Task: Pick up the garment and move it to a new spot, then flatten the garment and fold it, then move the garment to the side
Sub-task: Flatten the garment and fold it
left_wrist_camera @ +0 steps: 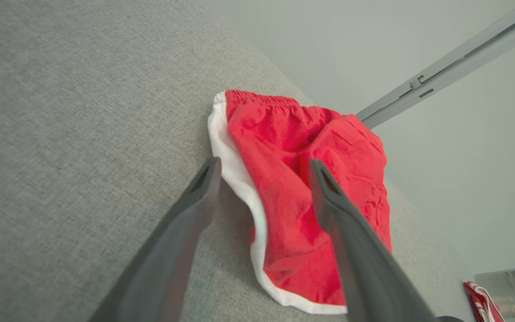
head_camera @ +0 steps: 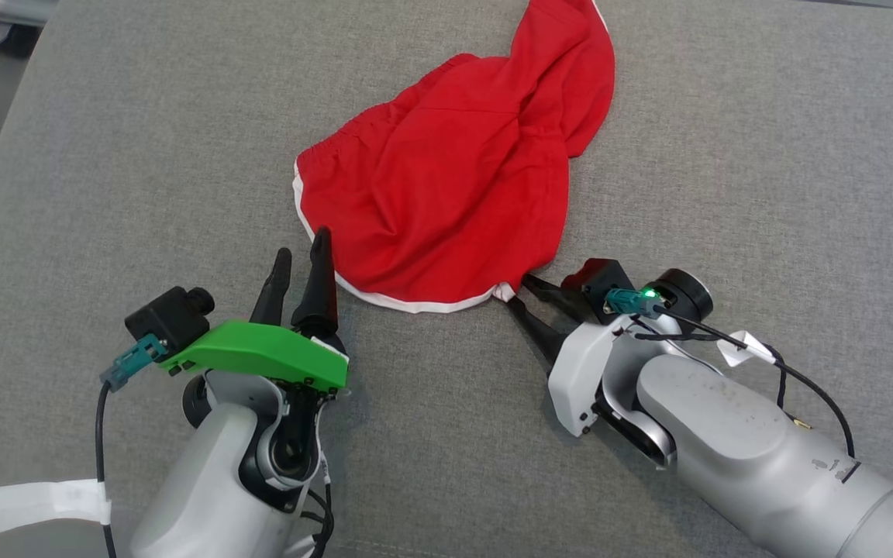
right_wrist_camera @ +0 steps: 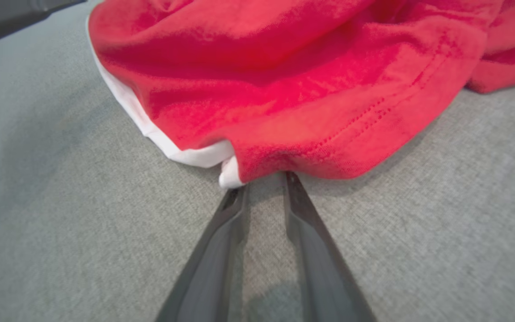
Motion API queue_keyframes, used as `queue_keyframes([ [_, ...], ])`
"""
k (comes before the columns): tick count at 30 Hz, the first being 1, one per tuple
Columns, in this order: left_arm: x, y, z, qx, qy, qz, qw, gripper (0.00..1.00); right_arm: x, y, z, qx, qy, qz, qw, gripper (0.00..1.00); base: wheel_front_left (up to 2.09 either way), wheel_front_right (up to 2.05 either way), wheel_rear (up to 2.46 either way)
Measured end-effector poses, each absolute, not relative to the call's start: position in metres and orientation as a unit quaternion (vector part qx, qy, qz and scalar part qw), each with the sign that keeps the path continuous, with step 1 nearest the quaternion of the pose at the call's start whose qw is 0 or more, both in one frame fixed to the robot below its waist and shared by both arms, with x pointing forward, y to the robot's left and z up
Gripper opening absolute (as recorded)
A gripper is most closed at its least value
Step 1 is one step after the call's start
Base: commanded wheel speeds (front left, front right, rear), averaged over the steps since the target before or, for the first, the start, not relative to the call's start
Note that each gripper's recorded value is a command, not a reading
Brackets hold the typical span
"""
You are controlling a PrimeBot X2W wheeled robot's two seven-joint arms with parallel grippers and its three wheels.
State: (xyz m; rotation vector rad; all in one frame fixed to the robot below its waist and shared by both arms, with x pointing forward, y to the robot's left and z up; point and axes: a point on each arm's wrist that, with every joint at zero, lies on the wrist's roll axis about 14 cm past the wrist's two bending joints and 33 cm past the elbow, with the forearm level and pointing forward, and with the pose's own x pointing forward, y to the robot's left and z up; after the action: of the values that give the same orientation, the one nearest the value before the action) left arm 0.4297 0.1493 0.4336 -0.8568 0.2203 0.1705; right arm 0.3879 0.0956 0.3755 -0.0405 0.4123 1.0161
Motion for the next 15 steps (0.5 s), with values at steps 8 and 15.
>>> queue_keyframes([
  [8, 0.429, 0.17, 0.433, -0.408, 0.092, 0.109, 0.902, 1.0, 0.384, 0.102, 0.378, 0.0, 0.194, 0.489, 0.851, 0.0, 0.0, 0.0, 0.0],
  [15, 0.432, 0.183, 0.437, -0.408, 0.075, 0.126, 0.901, 1.0, 0.397, 0.083, 0.381, 0.012, 0.189, 0.463, 0.866, 0.0, 0.0, 0.0, 0.0],
])
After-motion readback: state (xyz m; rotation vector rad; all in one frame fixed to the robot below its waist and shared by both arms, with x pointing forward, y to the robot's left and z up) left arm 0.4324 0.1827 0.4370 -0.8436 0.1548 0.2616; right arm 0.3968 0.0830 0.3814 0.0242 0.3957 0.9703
